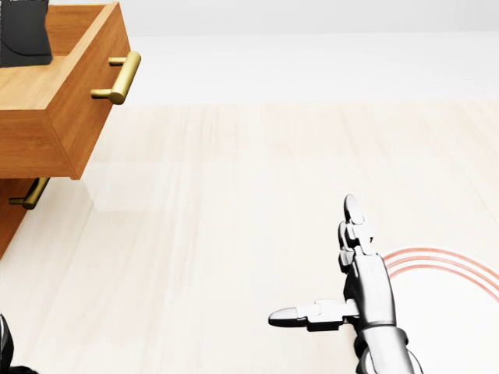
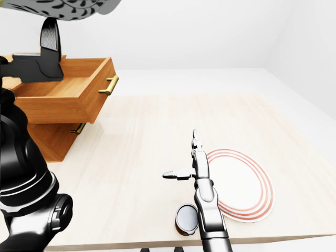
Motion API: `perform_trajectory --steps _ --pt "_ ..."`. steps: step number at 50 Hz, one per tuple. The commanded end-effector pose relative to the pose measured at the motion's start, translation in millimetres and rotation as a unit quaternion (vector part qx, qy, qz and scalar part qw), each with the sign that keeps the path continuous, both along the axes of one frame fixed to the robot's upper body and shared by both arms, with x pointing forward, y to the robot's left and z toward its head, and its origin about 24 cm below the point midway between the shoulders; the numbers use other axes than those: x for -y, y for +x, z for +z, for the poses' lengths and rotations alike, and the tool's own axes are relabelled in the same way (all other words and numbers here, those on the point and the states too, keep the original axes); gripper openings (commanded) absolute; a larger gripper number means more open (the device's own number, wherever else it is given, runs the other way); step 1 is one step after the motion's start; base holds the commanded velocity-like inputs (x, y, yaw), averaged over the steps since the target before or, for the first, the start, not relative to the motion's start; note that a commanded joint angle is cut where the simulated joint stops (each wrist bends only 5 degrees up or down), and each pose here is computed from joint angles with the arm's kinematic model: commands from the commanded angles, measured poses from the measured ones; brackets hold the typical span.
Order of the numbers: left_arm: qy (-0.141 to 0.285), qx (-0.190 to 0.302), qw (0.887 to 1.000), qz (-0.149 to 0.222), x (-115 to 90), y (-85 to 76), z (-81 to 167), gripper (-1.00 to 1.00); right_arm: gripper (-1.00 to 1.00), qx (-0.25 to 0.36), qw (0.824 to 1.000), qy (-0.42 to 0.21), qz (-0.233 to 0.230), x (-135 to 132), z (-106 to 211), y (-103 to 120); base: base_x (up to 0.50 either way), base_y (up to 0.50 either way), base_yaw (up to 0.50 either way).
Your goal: Put the bowl on top of the cabinet.
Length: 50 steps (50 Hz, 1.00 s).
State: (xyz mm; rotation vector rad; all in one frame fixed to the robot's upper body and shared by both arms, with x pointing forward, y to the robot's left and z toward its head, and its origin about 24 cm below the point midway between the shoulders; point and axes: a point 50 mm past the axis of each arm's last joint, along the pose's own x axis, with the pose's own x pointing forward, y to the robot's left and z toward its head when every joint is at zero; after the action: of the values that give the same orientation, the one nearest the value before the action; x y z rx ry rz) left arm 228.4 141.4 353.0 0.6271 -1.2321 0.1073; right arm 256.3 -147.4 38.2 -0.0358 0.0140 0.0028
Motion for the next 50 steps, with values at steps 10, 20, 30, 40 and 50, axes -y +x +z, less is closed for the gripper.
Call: perform_trajectory --steps 10,20,30,40,50 --pt "-0.096 -0.027 0.992 0.082 -54.9 43.0 24.8 -0.96 1.00 0.000 1.000 -0.002 0.000 -1.2 -0.7 0.0 0.00 0.00 0.00" --pt "-0.121 -0.036 0.985 0.120 -80.0 53.0 39.5 -0.95 1.00 0.000 1.000 -0.002 -0.001 -0.8 -0.1 -0.3 0.00 0.00 0.00" --pt "-0.143 -0.033 0.978 0.147 -100.5 54.5 53.6 -0.95 1.00 -0.002 1.000 -0.003 0.000 -1.2 -1.6 0.8 0.00 0.00 0.00" --pt "-0.186 -0.067 0.957 0.213 -138.3 72.5 60.9 -0.95 1.00 -0.002 1.000 -0.001 -0.001 0.0 -1.3 0.2 0.00 0.00 0.00" --pt "-0.202 -0.076 0.943 0.253 -165.2 84.0 55.9 -0.95 1.00 0.000 1.000 -0.001 -0.001 0.5 -0.1 0.0 0.00 0.00 0.00"
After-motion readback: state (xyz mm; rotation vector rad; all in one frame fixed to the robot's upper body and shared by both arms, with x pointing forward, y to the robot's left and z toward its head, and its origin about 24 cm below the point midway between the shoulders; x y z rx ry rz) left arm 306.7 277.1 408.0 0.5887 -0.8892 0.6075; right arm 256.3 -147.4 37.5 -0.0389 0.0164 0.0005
